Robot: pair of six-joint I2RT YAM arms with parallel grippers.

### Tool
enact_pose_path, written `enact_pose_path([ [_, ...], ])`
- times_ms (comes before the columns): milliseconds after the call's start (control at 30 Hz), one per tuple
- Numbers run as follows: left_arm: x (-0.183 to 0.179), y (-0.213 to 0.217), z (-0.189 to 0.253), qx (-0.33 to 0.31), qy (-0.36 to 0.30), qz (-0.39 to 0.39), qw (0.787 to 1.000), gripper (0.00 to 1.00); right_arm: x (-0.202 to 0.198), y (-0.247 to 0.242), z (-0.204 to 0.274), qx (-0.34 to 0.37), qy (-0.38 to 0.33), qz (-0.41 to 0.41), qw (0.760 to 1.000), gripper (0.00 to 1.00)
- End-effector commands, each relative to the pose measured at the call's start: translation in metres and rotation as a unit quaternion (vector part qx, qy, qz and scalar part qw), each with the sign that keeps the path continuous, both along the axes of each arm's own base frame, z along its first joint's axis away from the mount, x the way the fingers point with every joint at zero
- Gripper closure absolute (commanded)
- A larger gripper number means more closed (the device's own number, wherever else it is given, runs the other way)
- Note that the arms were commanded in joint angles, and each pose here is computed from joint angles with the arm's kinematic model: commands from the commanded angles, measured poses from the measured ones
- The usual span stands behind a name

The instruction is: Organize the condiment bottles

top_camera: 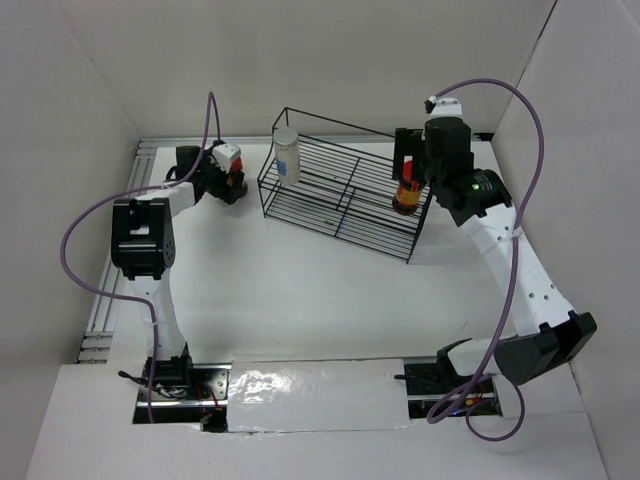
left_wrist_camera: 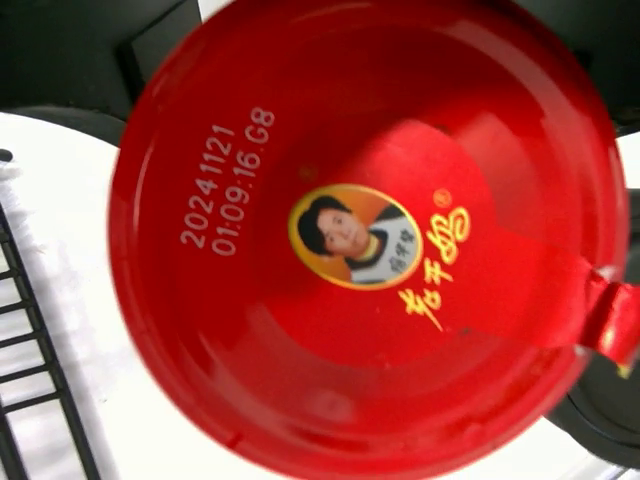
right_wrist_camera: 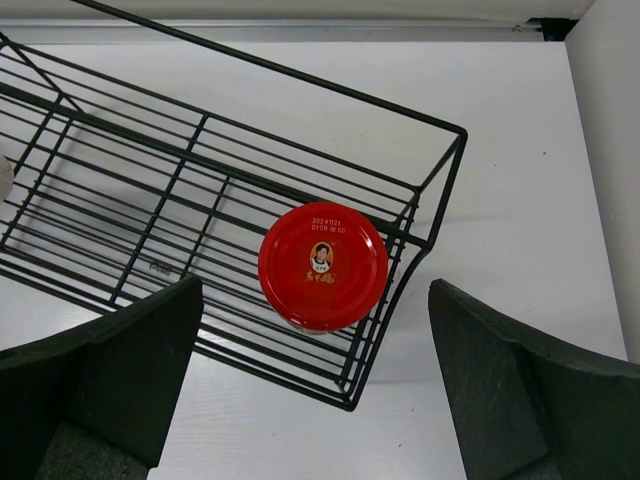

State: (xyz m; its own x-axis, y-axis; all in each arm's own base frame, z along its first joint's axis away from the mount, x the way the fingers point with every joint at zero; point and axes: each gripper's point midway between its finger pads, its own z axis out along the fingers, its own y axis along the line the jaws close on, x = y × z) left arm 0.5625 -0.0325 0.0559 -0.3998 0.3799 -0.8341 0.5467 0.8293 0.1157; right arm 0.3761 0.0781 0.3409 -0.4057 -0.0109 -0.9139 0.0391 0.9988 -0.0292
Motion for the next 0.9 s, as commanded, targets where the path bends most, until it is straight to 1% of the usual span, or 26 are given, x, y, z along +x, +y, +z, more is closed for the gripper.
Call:
enact_pose_path([
  [0, 0.014, -0.012, 0.024, -0.015, -0.045, -0.029, 0.998, 0.06, 0.012, 0.006, 0.027, 0.001, -0.043, -0.001, 0.999, 0.00],
  [200, 0.011, -0.022, 0.031, -0.039, -0.038, -0.052, 0.997, 0.14, 0.018, 0.011, 0.022, -0.012, -0.033, 0.001, 0.999, 0.00],
  [233, 0.011, -0.024, 0.034, -0.044, -0.039, -0.058, 0.997, 0.19, 0.019, 0.012, 0.022, -0.012, -0.034, 0.000, 0.999, 0.00],
  [333, 0.009, -0.031, 0.039, -0.061, -0.034, -0.071, 0.995, 0.25, 0.022, 0.014, 0.018, -0.018, -0.028, 0.001, 0.999, 0.00],
  [467, 0.020, -0.029, 0.039, -0.056, -0.038, -0.063, 0.996, 0.30, 0.025, 0.017, 0.013, -0.025, -0.022, 0.003, 0.999, 0.00],
  [500, 0.019, -0.027, 0.029, -0.056, -0.023, -0.059, 0.996, 0.34, 0.025, 0.018, 0.010, -0.028, -0.018, 0.003, 0.999, 0.00],
  [533, 0.022, -0.026, 0.031, -0.055, -0.025, -0.059, 0.996, 0.36, 0.025, 0.018, 0.010, -0.029, -0.018, 0.003, 0.999, 0.00],
  [600, 0.023, -0.027, 0.030, -0.056, -0.025, -0.060, 0.996, 0.37, 0.026, 0.019, 0.010, -0.032, -0.017, 0.004, 0.999, 0.00],
  [667, 0.022, -0.029, 0.031, -0.059, -0.028, -0.065, 0.996, 0.34, 0.026, 0.019, 0.008, -0.035, -0.014, 0.004, 0.999, 0.00],
  [700, 0.021, -0.032, 0.034, -0.064, -0.033, -0.073, 0.995, 0.24, 0.027, 0.019, 0.007, -0.036, -0.012, 0.005, 0.999, 0.00],
  [767, 0.021, -0.034, 0.033, -0.069, -0.032, -0.078, 0.994, 0.16, 0.027, 0.019, 0.007, -0.036, -0.012, 0.005, 0.999, 0.00],
  [800, 0.022, -0.033, 0.031, -0.068, -0.031, -0.077, 0.994, 0.15, 0.027, 0.020, 0.006, -0.037, -0.010, 0.004, 0.999, 0.00],
  [867, 0.028, -0.032, 0.034, -0.068, -0.033, -0.073, 0.994, 0.16, 0.027, 0.020, 0.007, -0.037, -0.012, 0.005, 0.999, 0.00],
])
